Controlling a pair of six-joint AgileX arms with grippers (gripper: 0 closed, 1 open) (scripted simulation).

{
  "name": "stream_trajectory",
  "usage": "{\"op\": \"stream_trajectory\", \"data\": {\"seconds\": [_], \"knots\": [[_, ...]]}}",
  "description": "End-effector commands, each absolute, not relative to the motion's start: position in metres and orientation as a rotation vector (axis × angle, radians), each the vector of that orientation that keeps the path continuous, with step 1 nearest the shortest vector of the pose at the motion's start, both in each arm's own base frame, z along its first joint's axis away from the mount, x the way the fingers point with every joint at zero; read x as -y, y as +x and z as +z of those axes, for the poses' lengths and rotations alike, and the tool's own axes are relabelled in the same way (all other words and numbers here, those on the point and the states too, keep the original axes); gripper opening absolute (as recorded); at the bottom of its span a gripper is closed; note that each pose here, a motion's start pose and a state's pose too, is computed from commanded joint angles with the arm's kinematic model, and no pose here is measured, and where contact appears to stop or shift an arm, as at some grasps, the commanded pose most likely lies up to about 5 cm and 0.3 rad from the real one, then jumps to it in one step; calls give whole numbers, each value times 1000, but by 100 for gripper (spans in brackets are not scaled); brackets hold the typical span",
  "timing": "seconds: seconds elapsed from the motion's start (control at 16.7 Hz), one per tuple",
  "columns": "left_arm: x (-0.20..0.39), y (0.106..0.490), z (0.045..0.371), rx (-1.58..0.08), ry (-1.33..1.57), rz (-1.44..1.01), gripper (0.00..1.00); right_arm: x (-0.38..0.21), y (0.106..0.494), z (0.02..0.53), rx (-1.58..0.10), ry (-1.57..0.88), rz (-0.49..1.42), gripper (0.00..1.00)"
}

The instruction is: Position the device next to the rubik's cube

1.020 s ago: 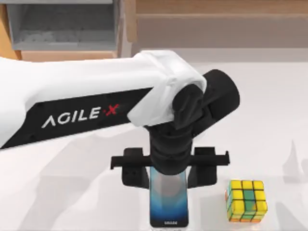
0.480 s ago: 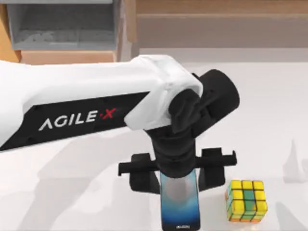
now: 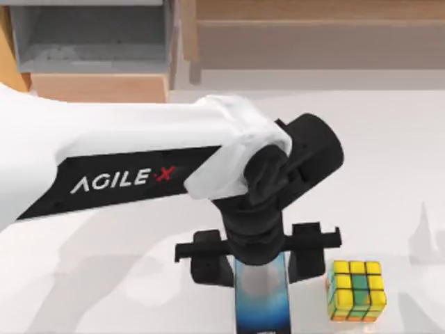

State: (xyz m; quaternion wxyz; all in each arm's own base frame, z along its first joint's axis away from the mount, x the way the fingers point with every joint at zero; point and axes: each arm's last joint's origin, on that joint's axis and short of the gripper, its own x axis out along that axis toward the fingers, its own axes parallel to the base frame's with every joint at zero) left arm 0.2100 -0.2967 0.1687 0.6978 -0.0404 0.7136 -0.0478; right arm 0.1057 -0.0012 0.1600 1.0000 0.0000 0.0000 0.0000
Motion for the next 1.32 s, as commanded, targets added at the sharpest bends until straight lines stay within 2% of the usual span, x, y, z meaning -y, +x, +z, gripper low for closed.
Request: {"op": "stream_trajectory", "data": {"seconds": [0.36, 0.66, 1.32], "knots": [[292, 209, 138, -1562, 10, -21, 0, 1, 106, 160, 0, 0, 0, 100], [292, 209, 136, -1564, 15, -17, 0, 1, 106, 160, 0, 0, 0, 100], [292, 209, 136, -1564, 15, -17, 83, 1, 106, 160, 0, 0, 0, 100]]}}
